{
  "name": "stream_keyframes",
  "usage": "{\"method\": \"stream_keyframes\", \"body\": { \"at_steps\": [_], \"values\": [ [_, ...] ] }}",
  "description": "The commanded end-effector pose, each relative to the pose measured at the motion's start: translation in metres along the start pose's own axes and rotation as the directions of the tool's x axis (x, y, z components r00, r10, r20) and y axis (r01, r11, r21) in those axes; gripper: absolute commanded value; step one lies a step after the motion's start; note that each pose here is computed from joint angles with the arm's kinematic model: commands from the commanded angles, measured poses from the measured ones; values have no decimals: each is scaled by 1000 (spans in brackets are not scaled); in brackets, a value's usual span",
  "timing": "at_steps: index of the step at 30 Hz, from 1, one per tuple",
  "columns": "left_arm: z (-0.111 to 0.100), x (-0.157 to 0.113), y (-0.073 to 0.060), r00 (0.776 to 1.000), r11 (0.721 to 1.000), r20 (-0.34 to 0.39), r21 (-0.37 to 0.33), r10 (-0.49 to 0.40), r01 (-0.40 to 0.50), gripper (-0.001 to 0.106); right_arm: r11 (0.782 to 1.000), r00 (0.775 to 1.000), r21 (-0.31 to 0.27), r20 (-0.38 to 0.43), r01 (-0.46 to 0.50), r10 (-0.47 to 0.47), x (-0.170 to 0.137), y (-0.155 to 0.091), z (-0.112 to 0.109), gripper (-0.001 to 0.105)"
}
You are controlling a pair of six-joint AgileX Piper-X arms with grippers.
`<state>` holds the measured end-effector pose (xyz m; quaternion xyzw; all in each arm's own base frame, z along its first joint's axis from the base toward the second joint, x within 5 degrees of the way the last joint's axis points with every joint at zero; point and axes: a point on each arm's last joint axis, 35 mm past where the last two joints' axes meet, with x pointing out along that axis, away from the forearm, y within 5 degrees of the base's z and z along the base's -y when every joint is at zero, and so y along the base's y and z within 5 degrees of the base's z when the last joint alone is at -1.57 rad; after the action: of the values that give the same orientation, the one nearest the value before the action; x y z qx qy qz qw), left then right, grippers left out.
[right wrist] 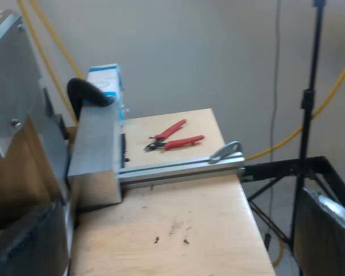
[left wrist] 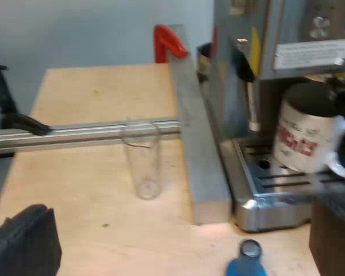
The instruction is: Place mug into machine
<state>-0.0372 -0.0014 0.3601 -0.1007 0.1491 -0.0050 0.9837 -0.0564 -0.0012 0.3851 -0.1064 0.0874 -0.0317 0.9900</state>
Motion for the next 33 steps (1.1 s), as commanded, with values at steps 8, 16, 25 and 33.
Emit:
{"method": "stream_keyframes", "body": {
  "at_steps": [8, 16, 25, 33],
  "values": [
    [-6, 40, 5, 998, 999, 37, -6, 45, -45, 89, 1000, 999, -12, -17, -29, 29, 63, 10, -23, 81],
    [-39, 77, 13, 993, 997, -96, -4, 72, -72, 89, 998, 988, -15, -146, -58, 55, 94, 20, -59, 81],
    [-47, 89, 14, 994, 998, -95, -5, 58, -59, 89, 997, 976, -8, -207, -71, 68, 105, 24, -76, 81],
    [-47, 89, 12, 995, 1000, -104, -3, 3, -3, 89, 998, 976, -7, -207, -68, 65, 105, 24, -76, 81]
  ]
}}
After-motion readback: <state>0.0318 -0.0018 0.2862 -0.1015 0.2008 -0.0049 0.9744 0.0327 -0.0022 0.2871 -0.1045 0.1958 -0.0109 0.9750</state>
